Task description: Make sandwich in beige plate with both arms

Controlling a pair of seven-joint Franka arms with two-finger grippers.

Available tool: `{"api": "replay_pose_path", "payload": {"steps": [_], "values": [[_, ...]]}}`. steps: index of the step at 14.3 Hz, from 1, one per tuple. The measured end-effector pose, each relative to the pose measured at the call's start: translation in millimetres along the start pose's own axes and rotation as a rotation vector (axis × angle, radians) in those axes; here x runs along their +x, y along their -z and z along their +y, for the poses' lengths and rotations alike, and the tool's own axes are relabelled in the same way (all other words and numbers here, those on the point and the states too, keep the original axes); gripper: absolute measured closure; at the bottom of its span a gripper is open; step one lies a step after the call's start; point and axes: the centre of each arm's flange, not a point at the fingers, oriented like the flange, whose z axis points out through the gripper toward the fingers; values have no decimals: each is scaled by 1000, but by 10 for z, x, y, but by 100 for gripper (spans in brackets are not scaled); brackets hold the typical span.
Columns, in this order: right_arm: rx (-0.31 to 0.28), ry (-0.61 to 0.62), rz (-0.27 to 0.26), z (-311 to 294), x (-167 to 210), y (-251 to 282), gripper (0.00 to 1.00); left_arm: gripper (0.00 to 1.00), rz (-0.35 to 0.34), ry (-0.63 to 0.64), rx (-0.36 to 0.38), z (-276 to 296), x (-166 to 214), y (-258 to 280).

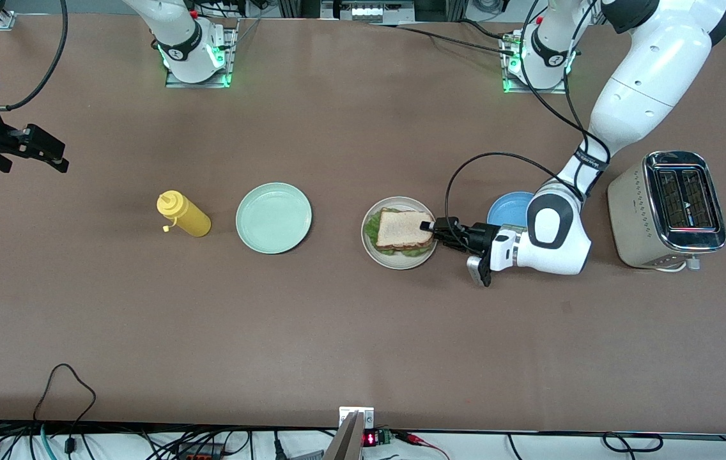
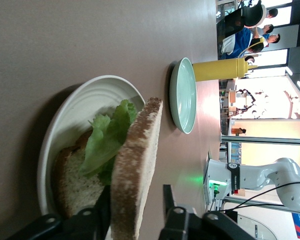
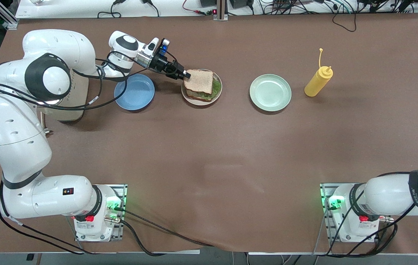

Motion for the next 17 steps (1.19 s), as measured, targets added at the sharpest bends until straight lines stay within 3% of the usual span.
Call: {"api": "replay_pose_path", "payload": {"steps": [5, 10, 17], "values": [[0, 0, -3, 0, 11, -16, 0, 1, -97, -46, 182, 162, 73, 292], [-1, 0, -1, 0, 14, -8, 0, 0, -150, -53, 377, 770, 171, 676], [-1, 0, 0, 0, 15, -6, 0, 0, -330, -57, 714, 1474, 114, 1354]]}}
